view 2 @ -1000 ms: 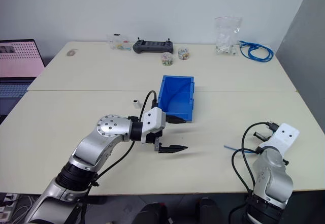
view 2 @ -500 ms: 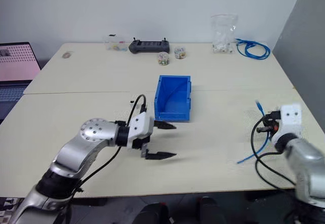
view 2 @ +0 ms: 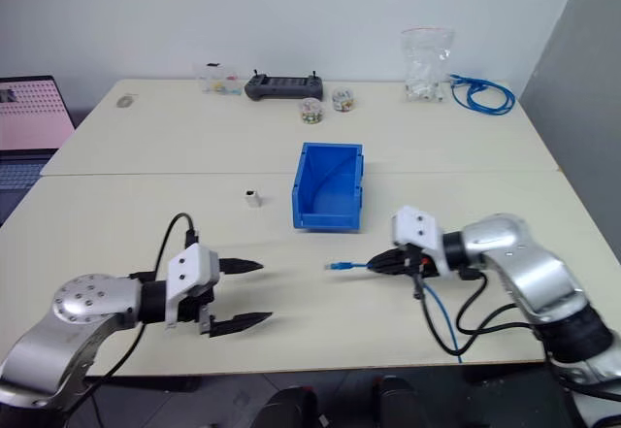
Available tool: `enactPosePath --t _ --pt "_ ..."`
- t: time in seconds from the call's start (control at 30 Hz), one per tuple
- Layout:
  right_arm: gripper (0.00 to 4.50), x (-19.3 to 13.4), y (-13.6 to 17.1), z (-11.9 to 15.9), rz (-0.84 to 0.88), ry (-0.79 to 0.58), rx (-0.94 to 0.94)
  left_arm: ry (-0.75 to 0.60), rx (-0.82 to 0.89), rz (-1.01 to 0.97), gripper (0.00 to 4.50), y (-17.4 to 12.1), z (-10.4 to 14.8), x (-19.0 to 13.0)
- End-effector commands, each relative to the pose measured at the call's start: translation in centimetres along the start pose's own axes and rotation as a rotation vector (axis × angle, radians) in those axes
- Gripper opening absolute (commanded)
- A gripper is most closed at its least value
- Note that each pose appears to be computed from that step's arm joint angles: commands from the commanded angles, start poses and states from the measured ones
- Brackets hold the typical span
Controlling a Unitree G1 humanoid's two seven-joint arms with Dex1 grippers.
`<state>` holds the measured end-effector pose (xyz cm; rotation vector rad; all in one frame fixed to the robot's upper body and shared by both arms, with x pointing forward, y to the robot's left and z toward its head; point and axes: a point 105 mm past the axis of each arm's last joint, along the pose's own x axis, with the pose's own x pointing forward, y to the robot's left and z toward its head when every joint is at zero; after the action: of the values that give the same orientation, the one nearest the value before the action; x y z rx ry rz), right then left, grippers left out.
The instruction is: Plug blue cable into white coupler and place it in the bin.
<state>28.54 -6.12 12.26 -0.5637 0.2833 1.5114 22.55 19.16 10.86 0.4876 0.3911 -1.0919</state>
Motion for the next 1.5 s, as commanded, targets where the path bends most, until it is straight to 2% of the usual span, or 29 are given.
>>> enactPosePath --t 0.03,0.23,0.53,0.57,0.6,0.77,0.87,0.97,1.03,1.13,1.3,1.5 --pt "0.06 3.1 -1.9 0.1 0.004 0.033 -0.049 0.052 0.054 0.009 4.5 -0.5 -0.5 -1.8" --pt "0.06 7.8 -3.0 0.3 0.05 0.041 0.017 0.057 -0.007 0.132 4.5 1.0 -2.2 -3.8" --pt "0.06 9.8 -4.6 0.7 0.034 0.059 0.049 0.026 -0.039 0.112 4.5 2.5 -2.6 -3.8" --pt "0.51 9.8 -4.7 0.7 0.03 0.059 0.056 0.027 -0.034 0.108 4.5 2.7 -2.6 -3.7" --pt "0.56 9.8 -4.7 0.6 0.031 0.059 0.061 0.027 -0.022 0.101 4.5 2.9 -2.6 -3.5" --pt "1.7 9.1 -4.7 0.8 0.036 0.018 0.104 0.005 0.011 0.06 4.5 3.3 -1.7 -2.4" --pt "2.42 7.3 -5.1 1.8 0.012 -0.048 0.12 -0.016 0.025 0.046 4.5 3.6 -1.2 -1.5" --pt "3.14 4.8 -3.6 3.3 0.001 -0.158 0.087 -0.028 0.059 0.027 4.5 3.5 -0.9 -0.2" --pt "3.66 3.7 -2.5 3.6 -0.011 -0.18 0.063 -0.03 0.071 0.021 4.5 3.5 -0.9 0.3" --pt "3.66 2.2 -0.2 2.8 -0.047 -0.167 0.003 -0.033 0.095 0.047 4.5 4.2 -1.1 1.2" --pt "3.66 0.5 2.3 1.9 -0.082 -0.142 0.043 -0.03 0.098 0.079 4.5 5.3 -1.4 2.3" --pt "3.66 0.0 3.1 1.8 -0.143 -0.154 0.117 -0.009 0.112 0.06 4.5 5.5 -2.4 2.7"
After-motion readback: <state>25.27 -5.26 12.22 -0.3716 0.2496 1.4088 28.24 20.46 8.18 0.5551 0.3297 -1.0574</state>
